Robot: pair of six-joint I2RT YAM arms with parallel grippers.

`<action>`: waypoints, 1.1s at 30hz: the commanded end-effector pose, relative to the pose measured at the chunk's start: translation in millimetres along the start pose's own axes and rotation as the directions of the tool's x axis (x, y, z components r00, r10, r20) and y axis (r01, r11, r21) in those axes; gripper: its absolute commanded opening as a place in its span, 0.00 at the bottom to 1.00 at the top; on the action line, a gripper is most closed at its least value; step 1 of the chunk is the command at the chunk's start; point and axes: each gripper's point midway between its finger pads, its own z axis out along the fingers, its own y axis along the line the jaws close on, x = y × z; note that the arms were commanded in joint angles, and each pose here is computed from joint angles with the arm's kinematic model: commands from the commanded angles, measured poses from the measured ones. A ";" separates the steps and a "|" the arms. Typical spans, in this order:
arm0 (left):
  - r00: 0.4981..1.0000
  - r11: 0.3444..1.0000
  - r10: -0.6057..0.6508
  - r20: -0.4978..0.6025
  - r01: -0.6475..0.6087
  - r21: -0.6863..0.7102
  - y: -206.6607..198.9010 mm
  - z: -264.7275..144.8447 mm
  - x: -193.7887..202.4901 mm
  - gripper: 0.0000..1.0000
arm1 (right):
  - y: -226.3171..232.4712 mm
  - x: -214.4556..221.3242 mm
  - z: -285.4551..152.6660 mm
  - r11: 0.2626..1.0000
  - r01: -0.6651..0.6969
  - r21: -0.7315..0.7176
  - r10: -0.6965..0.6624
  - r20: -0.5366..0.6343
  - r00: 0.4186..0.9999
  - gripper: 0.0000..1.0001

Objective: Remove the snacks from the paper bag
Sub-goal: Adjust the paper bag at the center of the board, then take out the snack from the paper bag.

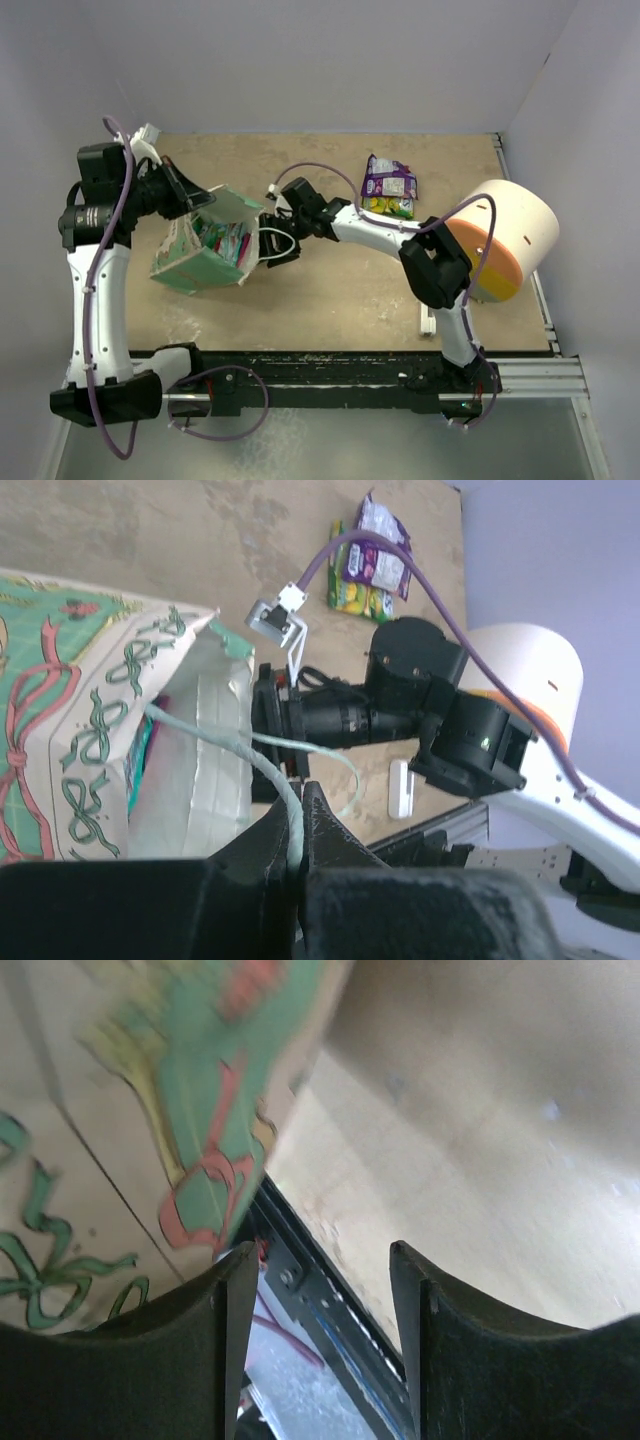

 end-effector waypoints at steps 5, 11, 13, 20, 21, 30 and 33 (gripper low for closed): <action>1.000 0.996 0.029 0.006 -0.029 0.080 -18.1 -28.7 32.2 0.00 | -47.0 -11.2 -88.5 0.985 -0.104 0.138 0.078 0.177 0.981 0.58; 1.000 1.000 0.011 -0.003 -0.011 0.018 -9.0 -30.2 33.8 0.00 | -6.8 -41.1 -154.8 0.979 -0.078 0.187 -0.008 0.419 0.908 0.59; 1.000 1.000 0.007 -0.002 -0.006 0.010 -8.3 -29.7 32.0 0.00 | 20.8 -43.2 -162.3 0.991 -0.067 0.113 0.004 0.481 0.877 0.58; 1.000 1.000 -0.026 -0.015 0.026 -0.014 -7.9 -28.8 27.5 0.00 | 102.4 -28.3 -132.8 0.999 0.035 0.008 -0.034 0.556 0.831 0.56; 0.999 0.999 -0.040 -0.020 0.040 -0.021 -6.5 -28.4 28.5 0.00 | 102.4 -27.4 -124.7 1.000 0.024 0.017 -0.029 0.551 0.834 0.56; 0.986 0.990 -0.139 -0.090 0.136 -0.043 -1.1 -24.9 45.6 0.00 | 92.4 -28.6 -62.0 0.989 -0.040 0.143 -0.050 0.573 0.818 0.53; 0.987 0.991 -0.133 -0.085 0.129 -0.045 -2.0 -27.3 44.9 0.00 | 83.4 -29.9 -46.7 0.981 -0.073 0.182 -0.049 0.587 0.808 0.48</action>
